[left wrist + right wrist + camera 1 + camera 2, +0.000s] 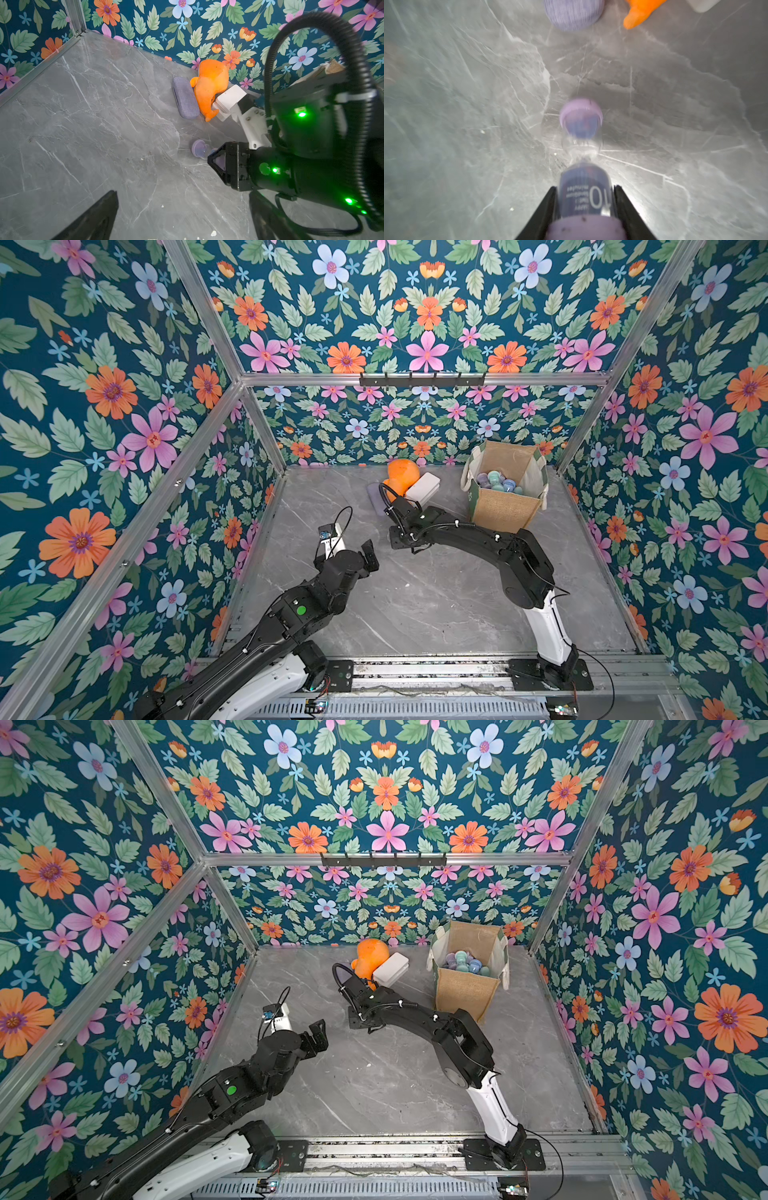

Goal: Put the hourglass into the canvas bag
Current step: Pick up the hourglass from the center of the board, then place the hourglass in the canvas bag.

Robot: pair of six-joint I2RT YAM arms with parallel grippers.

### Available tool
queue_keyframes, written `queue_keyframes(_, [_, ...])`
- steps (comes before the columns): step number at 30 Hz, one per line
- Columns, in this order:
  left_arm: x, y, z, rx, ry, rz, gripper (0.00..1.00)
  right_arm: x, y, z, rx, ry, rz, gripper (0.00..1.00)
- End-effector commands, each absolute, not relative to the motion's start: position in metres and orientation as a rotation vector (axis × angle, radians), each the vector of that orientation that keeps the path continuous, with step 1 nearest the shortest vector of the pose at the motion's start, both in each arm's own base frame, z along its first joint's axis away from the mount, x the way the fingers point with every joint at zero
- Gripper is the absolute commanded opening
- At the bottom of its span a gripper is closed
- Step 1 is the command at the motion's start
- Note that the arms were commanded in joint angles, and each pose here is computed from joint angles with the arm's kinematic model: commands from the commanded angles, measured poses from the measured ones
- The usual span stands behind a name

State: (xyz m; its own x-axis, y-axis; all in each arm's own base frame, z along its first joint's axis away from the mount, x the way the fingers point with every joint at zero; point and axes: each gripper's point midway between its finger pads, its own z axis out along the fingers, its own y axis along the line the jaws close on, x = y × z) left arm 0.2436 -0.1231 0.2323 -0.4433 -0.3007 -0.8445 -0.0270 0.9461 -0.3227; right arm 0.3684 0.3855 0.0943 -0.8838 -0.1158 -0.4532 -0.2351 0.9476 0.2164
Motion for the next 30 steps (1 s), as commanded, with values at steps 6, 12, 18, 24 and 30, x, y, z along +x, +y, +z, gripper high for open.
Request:
queue_keyframes(6, [0.255, -0.141, 0.250, -0.188, 1.979, -0.354, 1.00, 0.375, 0.366, 0.146, -0.237, 2.576, 0.448, 0.35])
queue_keyframes(12, [0.266, -0.164, 0.266, -0.124, 1.966, -0.394, 1.00, 0.384, 0.336, 0.199, -0.212, 2.493, 0.469, 0.35])
queue_keyframes(18, [0.281, -0.193, 0.279, -0.052, 1.953, -0.439, 1.00, 0.397, 0.292, 0.257, -0.157, 2.386, 0.454, 0.35])
queue_keyframes(24, [0.295, -0.223, 0.288, 0.013, 1.953, -0.486, 1.00, 0.415, 0.233, 0.305, -0.024, 2.286, 0.455, 0.33])
queue_keyframes(30, [0.307, -0.247, 0.287, 0.042, 1.955, -0.528, 1.00, 0.420, 0.166, 0.346, 0.130, 2.165, 0.464, 0.33])
